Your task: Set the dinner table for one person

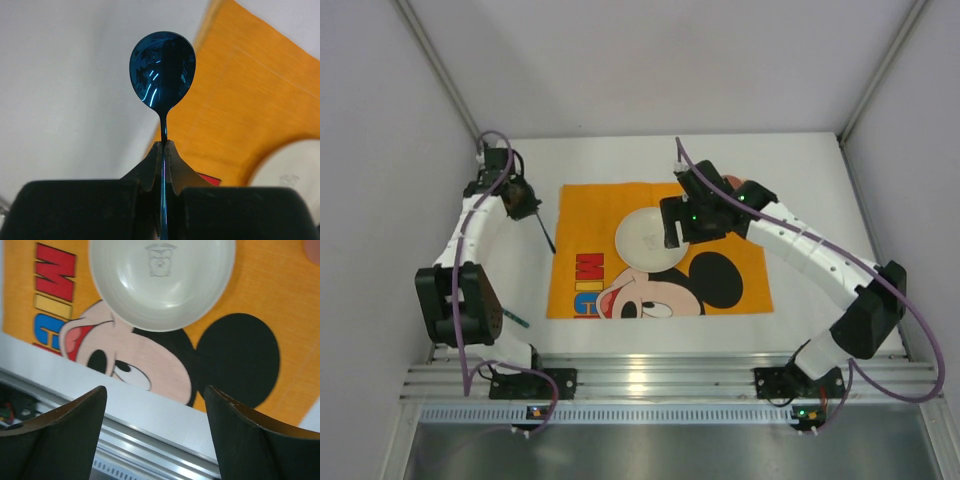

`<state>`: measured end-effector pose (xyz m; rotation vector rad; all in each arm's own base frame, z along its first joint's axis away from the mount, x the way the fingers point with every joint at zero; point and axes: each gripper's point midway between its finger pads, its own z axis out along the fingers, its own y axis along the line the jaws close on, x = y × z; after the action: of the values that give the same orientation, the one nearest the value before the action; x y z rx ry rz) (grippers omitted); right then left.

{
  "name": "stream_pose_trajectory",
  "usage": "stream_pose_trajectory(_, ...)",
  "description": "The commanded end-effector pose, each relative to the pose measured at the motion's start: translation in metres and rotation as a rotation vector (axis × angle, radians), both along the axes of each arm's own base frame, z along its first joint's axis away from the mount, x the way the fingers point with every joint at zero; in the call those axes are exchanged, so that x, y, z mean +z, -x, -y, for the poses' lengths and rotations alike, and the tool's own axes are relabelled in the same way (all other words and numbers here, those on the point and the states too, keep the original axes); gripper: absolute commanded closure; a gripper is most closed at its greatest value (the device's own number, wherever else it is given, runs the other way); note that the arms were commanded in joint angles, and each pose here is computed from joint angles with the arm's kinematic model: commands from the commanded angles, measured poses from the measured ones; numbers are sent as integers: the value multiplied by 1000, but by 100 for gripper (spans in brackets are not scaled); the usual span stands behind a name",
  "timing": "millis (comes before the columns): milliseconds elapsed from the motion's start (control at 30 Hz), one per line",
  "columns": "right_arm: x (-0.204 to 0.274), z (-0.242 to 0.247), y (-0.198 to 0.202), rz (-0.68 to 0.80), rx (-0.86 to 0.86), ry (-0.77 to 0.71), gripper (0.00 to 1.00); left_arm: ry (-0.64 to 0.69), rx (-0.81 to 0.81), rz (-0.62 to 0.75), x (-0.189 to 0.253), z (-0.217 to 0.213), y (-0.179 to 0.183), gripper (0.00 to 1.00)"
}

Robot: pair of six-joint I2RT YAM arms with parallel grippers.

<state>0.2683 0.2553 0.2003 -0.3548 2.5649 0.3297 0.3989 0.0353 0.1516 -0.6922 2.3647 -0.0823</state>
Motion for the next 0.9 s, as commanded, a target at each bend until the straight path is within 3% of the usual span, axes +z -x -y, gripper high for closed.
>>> stream_pose_trajectory(0, 30, -45, 6, 24, 83, -296, 20, 137, -154, 93, 38, 69, -8, 100)
stream_pose_trajectory(33, 45, -63, 8, 34, 135, -400, 20, 149, -217, 98, 45, 103, -9, 100)
stream_pose_trajectory(133, 48, -86, 11, 6, 179, -519, 20, 207, -306, 117, 66, 157, -8, 100)
stream_pose_trajectory(233, 44, -100, 5, -6, 191, -562, 20, 294, -349, 139, 86, 193, -3, 100)
stream_pose_trajectory(533, 33, -123, -19, -24, 170, -631, 21, 387, -440, 125, 98, 245, 29, 100)
stream_pose_trajectory(700, 22, -134, -23, -56, 159, -662, 28, 412, -461, 126, 102, 255, 37, 100)
stream_pose_trajectory(733, 19, -137, -24, -64, 162, -666, 32, 417, -465, 130, 104, 256, 38, 100)
stream_pose_trajectory(867, 12, -138, -25, -73, 159, -663, 81, 422, -469, 133, 106, 258, 41, 100)
